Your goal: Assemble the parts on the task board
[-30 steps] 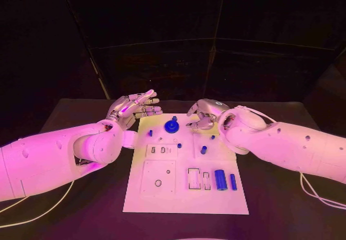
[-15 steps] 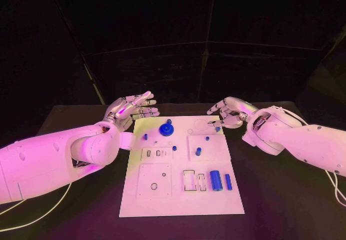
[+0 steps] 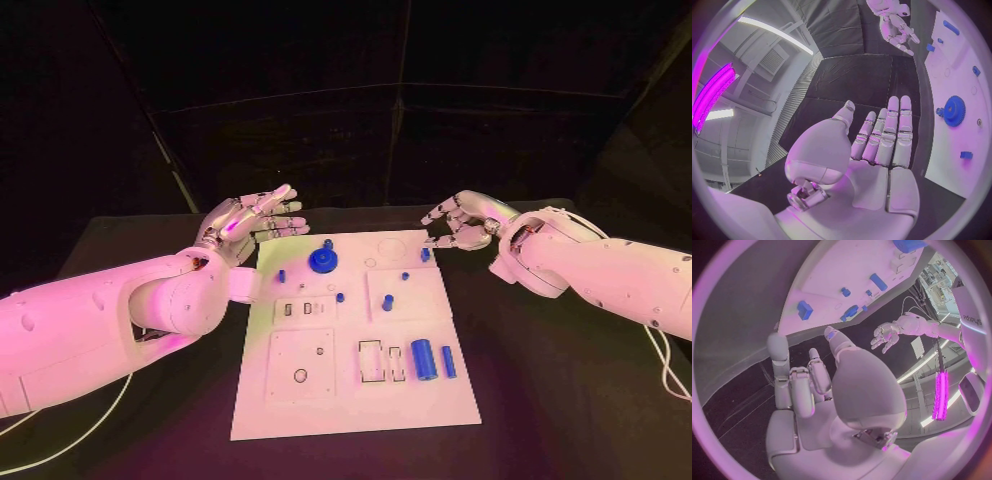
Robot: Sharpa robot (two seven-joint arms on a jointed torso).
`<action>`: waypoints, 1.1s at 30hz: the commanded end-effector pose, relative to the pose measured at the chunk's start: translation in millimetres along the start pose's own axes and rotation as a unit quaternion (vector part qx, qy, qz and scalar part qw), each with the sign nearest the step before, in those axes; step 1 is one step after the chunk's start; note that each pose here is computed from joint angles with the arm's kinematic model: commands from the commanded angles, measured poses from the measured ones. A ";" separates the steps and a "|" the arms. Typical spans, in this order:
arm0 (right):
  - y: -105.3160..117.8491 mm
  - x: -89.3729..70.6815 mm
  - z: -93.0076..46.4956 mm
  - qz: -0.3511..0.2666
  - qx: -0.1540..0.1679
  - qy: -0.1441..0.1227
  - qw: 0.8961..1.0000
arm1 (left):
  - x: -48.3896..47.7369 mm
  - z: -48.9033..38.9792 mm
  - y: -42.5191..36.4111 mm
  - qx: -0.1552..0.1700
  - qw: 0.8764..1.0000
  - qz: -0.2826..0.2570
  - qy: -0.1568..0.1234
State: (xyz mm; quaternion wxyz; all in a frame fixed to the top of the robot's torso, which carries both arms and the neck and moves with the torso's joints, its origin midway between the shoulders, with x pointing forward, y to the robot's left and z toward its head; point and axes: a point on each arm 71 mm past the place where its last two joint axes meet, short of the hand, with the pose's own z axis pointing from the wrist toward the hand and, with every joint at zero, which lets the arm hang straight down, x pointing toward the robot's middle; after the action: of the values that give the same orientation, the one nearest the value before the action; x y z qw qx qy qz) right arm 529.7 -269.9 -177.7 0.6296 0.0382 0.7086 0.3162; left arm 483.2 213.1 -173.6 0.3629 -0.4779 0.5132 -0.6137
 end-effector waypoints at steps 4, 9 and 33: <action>-6.3 2.7 2.8 0.005 -0.008 0.026 1.000 | 1.6 0.1 -0.2 0.003 1.000 -0.003 0.009; -9.3 5.4 4.4 0.003 -0.005 0.037 0.999 | 1.8 0.3 0.5 0.002 1.000 -0.003 0.010; -13.1 19.6 6.2 -0.010 0.007 0.078 0.997 | 2.2 1.2 1.9 0.001 1.000 -0.003 0.010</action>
State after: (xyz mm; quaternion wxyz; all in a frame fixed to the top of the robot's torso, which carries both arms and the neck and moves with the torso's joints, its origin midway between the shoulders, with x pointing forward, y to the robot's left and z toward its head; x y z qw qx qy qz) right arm 535.7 -269.5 -200.4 0.5817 0.0189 0.7509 0.3122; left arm 483.7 211.7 -176.2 0.3599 -0.4784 0.5147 -0.6137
